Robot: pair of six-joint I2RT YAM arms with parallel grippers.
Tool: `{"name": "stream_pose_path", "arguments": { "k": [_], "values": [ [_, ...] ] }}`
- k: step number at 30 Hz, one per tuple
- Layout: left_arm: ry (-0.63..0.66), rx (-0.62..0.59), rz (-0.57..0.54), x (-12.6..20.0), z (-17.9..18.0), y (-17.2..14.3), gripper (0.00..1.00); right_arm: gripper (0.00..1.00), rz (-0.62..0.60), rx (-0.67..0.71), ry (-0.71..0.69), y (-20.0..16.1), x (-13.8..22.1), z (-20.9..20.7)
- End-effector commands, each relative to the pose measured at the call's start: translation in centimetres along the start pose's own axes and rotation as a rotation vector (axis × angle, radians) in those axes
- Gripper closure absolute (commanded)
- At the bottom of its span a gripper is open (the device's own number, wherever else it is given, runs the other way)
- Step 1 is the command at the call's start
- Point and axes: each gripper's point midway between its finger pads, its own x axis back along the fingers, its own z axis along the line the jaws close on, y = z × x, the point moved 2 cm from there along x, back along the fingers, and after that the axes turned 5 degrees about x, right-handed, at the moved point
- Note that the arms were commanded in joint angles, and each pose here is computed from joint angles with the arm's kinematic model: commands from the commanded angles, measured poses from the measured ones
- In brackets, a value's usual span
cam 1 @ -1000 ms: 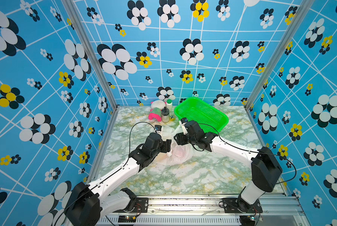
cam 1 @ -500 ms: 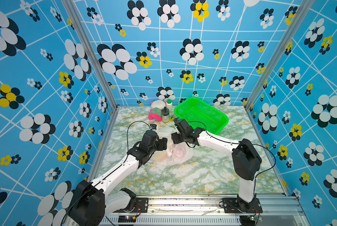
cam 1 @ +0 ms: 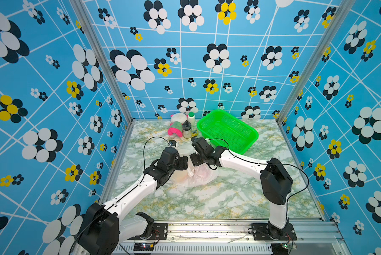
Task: Untie the knot of the plastic bag and take out the fruit
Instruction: Untie the plastic bag at the center of the table.
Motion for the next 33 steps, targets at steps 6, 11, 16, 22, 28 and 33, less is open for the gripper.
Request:
{"name": "stream_pose_path", "arguments": {
  "k": [6, 11, 16, 22, 28, 33],
  "values": [
    [0.023, -0.015, -0.007, 0.5, 0.1, 1.1, 0.16, 0.56, 0.015, -0.005, -0.053, 0.0, -1.0, -0.7],
    [0.023, -0.023, 0.003, 0.4, 0.1, 1.1, 0.16, 0.81, -0.006, -0.017, -0.035, 0.5, -0.3, -0.6],
    [0.016, -0.036, 0.017, 0.1, -0.1, 0.9, 0.17, 0.95, -0.072, -0.048, 0.016, 1.2, 1.8, -0.3],
    [-0.008, -0.070, 0.039, -0.4, -1.0, 0.4, 0.16, 0.96, -0.152, -0.080, 0.072, 1.4, 4.3, -0.2],
    [0.006, -0.086, 0.062, -1.2, -1.4, 0.3, 0.10, 0.96, -0.168, -0.095, 0.111, 1.1, 5.0, 0.1],
    [-0.006, -0.089, 0.039, -1.3, -2.1, 1.2, 0.05, 0.97, -0.164, -0.094, 0.122, 1.0, 4.9, 0.3]
  ]
}}
